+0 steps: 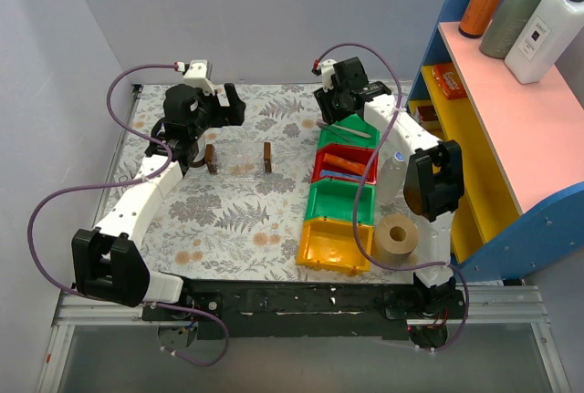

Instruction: Prepare toiletry sets of a toothbrush and toothpaste on the tray

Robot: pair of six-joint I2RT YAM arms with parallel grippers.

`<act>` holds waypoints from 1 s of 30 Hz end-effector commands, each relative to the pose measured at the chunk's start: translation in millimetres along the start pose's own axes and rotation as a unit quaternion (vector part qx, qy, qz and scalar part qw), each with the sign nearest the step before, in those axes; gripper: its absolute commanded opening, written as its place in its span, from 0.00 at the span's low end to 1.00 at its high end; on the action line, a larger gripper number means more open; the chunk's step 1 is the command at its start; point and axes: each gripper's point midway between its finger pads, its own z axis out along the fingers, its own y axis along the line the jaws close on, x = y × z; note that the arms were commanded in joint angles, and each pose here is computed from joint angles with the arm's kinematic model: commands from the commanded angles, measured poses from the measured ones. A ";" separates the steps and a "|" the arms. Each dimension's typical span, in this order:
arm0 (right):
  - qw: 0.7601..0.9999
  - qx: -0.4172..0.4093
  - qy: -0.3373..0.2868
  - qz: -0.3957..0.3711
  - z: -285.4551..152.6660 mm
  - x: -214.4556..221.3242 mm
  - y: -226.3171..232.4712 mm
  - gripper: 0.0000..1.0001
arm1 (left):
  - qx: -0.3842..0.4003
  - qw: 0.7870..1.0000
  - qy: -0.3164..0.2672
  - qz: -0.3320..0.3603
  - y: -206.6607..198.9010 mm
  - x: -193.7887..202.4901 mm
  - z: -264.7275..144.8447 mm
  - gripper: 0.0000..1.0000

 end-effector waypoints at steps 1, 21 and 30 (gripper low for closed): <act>0.999 -0.034 0.005 -0.024 14.0 -3.6 -2.4 0.48 | 0.004 1.000 -0.004 0.014 1.7 -2.2 1.8 0.98; 0.997 -0.043 0.058 -0.029 50.4 30.9 -17.8 0.46 | 0.004 0.999 0.025 0.036 -8.3 20.8 12.4 0.98; 0.998 0.020 0.040 -0.054 -22.7 15.3 24.2 0.51 | 0.000 0.999 0.031 0.037 -8.8 26.3 15.4 0.98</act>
